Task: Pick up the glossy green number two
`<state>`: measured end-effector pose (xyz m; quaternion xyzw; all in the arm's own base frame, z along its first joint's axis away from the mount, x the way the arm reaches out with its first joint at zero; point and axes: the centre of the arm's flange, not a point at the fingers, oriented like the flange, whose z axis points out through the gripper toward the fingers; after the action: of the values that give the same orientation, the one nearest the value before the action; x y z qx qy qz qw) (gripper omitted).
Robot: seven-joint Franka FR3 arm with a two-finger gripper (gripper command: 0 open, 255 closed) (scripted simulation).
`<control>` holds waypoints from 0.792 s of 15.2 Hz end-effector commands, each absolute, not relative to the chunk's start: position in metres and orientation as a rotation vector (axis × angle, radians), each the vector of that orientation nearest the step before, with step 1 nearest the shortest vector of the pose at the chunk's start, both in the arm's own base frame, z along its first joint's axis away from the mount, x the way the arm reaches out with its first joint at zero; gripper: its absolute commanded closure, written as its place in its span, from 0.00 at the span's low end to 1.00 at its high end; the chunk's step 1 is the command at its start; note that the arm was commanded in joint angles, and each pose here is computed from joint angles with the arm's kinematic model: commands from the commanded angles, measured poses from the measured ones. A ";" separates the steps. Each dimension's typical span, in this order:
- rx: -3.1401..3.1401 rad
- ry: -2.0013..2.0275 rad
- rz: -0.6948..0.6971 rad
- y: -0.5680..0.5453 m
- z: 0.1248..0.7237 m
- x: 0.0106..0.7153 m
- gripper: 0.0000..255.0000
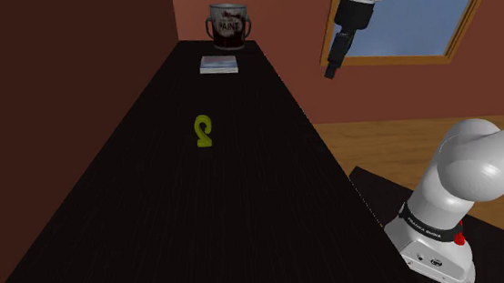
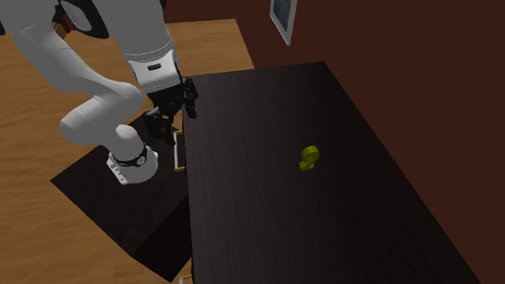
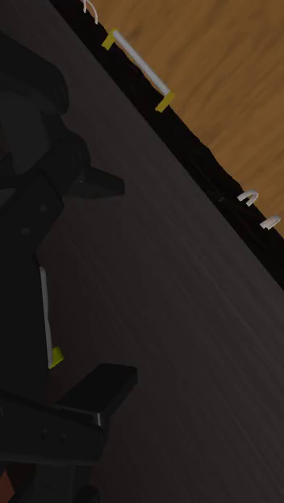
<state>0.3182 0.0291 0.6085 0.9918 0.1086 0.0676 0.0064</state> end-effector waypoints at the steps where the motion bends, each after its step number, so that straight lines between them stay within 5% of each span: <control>1: 3.103 0.340 0.212 0.029 0.608 0.318 0.00; 12: 3.147 0.079 0.150 0.132 0.565 0.415 0.00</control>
<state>0.4043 0.1214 0.5706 0.9982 0.0338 0.0494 -0.0034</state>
